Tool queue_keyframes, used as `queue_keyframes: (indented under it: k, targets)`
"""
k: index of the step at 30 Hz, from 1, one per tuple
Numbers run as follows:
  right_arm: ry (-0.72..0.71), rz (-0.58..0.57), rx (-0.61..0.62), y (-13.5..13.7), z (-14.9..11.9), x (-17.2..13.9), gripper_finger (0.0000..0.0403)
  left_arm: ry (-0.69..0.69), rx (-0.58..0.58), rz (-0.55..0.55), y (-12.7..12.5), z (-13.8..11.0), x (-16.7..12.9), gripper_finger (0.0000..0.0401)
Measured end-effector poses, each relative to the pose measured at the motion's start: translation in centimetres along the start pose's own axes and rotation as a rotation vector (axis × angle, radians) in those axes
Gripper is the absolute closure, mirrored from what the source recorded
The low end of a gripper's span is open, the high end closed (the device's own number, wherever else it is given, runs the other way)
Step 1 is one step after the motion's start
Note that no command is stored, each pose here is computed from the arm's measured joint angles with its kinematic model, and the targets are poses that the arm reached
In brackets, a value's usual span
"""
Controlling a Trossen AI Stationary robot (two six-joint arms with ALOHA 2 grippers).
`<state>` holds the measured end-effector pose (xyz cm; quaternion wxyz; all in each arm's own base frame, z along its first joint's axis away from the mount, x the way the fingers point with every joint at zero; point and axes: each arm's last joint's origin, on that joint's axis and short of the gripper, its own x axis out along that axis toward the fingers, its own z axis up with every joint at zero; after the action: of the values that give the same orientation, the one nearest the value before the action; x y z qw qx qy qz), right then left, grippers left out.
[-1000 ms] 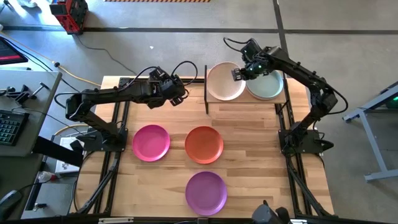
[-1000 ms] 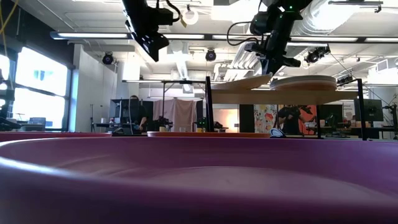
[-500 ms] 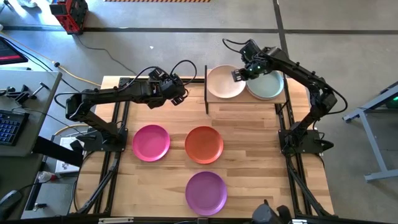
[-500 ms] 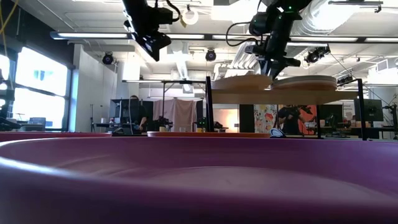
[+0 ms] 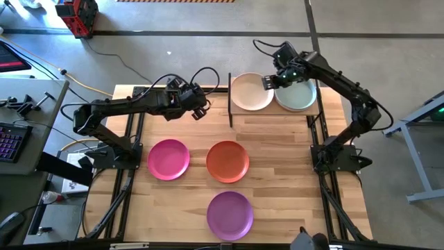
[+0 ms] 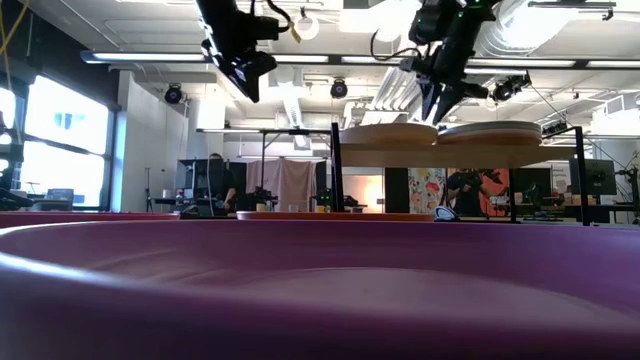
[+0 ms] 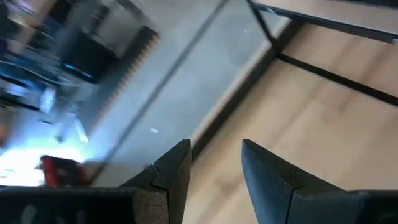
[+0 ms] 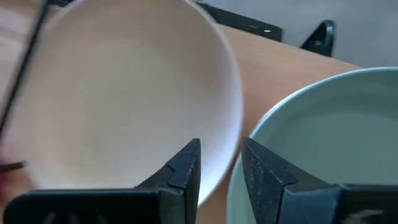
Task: Place and stack plates onto a shelf
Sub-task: Stack the pink plate on top of the white plate on the shelf
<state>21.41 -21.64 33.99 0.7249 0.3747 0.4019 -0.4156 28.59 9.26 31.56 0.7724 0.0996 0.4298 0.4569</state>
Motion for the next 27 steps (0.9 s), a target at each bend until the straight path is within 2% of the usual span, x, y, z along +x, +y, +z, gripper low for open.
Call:
queue_keyframes:
  k: [6,12,18,27]
  targets:
    - [0.007,0.108,-0.063,0.7,-0.8,-1.5,0.0308,0.162,-0.093,-0.185,-0.5,-1.6,-0.1,0.0270]
    - [0.037,0.125,-0.125,2.1,-1.8,-1.7,0.0308,0.389,-0.153,-0.273,-1.4,-4.5,0.5,0.0270]
    - [0.037,0.142,-0.176,3.2,-2.4,-1.7,0.0308,0.523,-0.141,-0.330,-2.7,-7.1,1.2,0.0270]
    - [0.037,0.145,-0.189,3.6,-2.6,-1.7,0.0308,0.693,-0.030,-0.373,-4.1,-11.5,2.5,0.0270]
